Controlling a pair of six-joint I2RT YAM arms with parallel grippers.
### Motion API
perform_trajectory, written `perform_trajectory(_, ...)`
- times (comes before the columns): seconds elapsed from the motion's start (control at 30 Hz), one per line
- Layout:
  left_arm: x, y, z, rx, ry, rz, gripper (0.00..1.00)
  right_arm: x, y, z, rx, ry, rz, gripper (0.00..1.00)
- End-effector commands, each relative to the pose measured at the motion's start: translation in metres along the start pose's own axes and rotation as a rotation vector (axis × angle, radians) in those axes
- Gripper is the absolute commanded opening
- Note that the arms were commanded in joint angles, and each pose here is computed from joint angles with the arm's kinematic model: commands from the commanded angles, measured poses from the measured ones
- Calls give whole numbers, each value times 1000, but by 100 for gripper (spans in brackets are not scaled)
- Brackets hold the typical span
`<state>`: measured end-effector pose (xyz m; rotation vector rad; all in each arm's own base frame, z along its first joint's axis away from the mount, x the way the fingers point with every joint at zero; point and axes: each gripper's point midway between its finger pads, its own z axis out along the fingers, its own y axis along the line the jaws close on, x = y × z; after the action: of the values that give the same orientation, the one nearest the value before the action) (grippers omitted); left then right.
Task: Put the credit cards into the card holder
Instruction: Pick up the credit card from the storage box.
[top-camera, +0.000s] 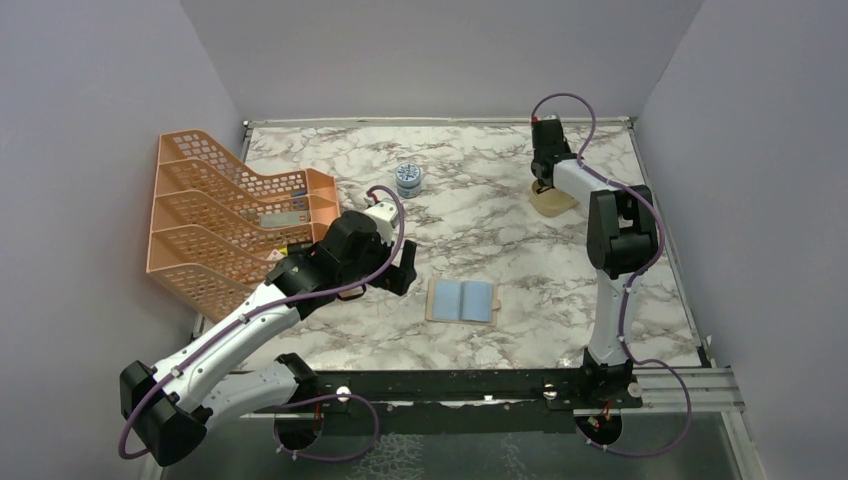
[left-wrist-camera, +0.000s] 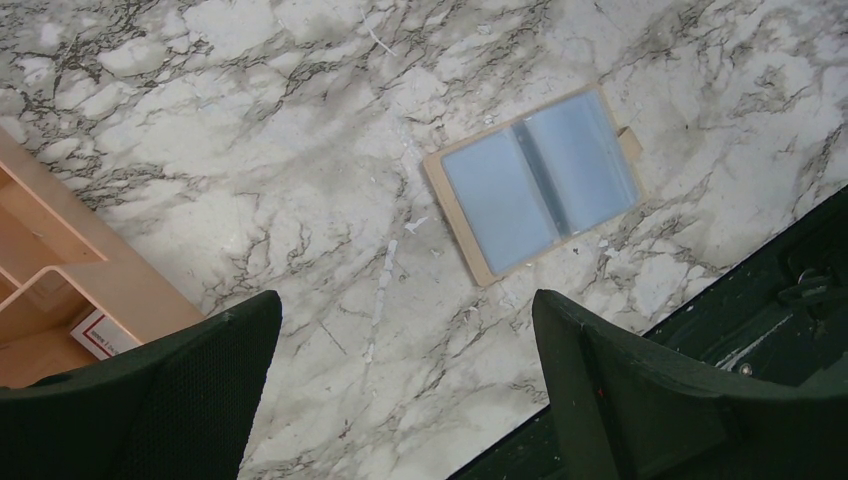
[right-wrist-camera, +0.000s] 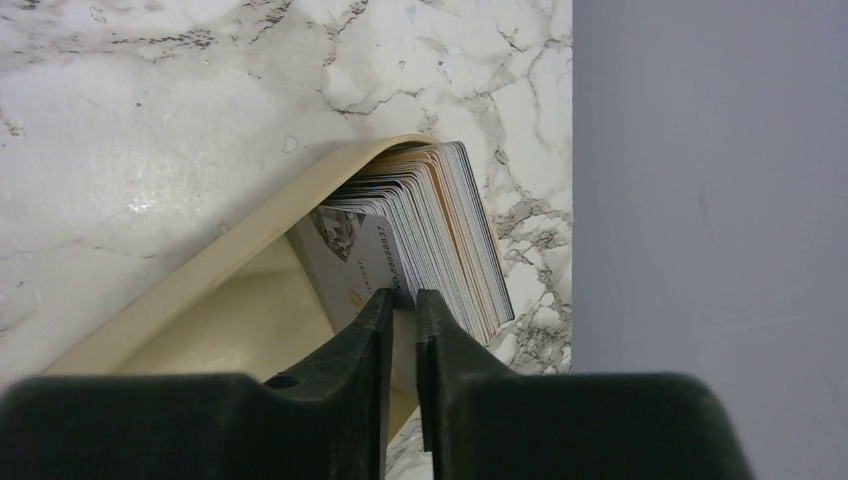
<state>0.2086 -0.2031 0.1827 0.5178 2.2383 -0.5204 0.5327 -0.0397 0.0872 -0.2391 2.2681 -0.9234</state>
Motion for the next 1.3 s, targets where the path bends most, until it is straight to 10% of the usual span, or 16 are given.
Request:
perform_trajectory(0.0, 2, 1, -2, 15, 1, 4, 99, -19, -19, -8, 5, -55, 54, 9)
perform_trajectory(0.8, -11, -13, -3, 155, -130, -89, 92, -26, -1, -157, -417, -46, 280, 1)
perform_trajectory(1.27, -36, -67, -12, 453, -208, -323, 80, 1, 66, -327, -1261, -255, 568, 1)
